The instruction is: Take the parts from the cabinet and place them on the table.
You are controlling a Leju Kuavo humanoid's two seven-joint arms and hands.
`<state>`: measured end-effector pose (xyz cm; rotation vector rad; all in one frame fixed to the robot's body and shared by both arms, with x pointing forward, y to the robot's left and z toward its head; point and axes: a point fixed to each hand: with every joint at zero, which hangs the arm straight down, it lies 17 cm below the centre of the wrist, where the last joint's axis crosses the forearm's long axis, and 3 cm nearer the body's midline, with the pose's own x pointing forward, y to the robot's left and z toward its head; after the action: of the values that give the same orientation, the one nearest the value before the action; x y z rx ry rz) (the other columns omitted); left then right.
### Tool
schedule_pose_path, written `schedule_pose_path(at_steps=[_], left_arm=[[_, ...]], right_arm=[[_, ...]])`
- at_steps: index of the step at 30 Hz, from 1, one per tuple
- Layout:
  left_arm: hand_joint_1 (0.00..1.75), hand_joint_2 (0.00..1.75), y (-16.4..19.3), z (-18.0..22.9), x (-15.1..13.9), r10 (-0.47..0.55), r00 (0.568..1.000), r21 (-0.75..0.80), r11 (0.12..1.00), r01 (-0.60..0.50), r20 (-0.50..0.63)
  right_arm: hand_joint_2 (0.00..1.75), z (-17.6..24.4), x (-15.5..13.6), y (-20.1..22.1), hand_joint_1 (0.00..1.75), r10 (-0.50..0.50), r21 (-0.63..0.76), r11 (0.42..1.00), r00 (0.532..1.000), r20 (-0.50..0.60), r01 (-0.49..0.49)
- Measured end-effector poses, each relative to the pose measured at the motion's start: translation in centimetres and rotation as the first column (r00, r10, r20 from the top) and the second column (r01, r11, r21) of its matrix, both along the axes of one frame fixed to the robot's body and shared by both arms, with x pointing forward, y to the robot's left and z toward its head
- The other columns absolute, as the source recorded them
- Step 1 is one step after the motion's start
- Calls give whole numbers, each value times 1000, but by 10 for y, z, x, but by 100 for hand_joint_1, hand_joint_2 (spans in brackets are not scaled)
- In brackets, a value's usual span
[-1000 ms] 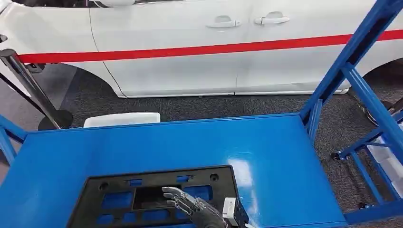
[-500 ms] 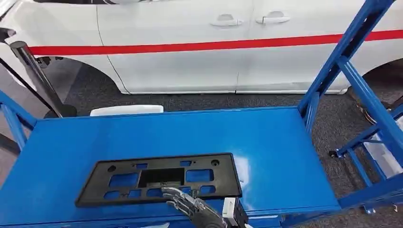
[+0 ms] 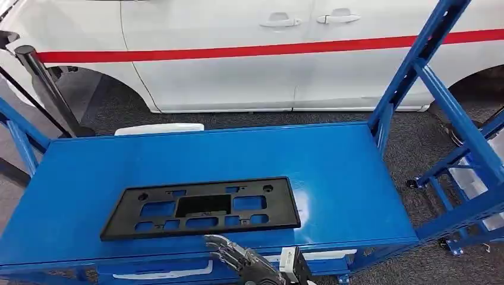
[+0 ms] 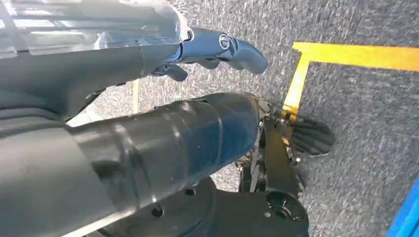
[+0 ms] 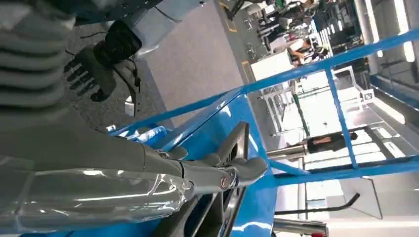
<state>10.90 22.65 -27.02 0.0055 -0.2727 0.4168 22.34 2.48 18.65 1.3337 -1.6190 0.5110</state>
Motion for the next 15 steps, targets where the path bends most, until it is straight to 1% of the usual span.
schedule_pose_path(at_steps=[4,9,12,15], left_arm=[[0,0,1,0,-1,-1,1000,3,1000,1,-1],[0,0,1,-1,-5,0,1000,3,1000,0,-6],[0,0,2,-1,-3,2,1000,3,1000,-2,-1],[0,0,2,-1,-5,5,1000,1,1000,-5,-3]], right_arm=[[175,-1,1,0,0,-9,-4,1000,1000,-2,9],[175,-9,5,2,0,-50,-54,997,999,18,51],[175,-16,12,3,0,-103,-108,988,992,66,110],[175,-21,20,3,0,-156,-164,970,978,136,177]])
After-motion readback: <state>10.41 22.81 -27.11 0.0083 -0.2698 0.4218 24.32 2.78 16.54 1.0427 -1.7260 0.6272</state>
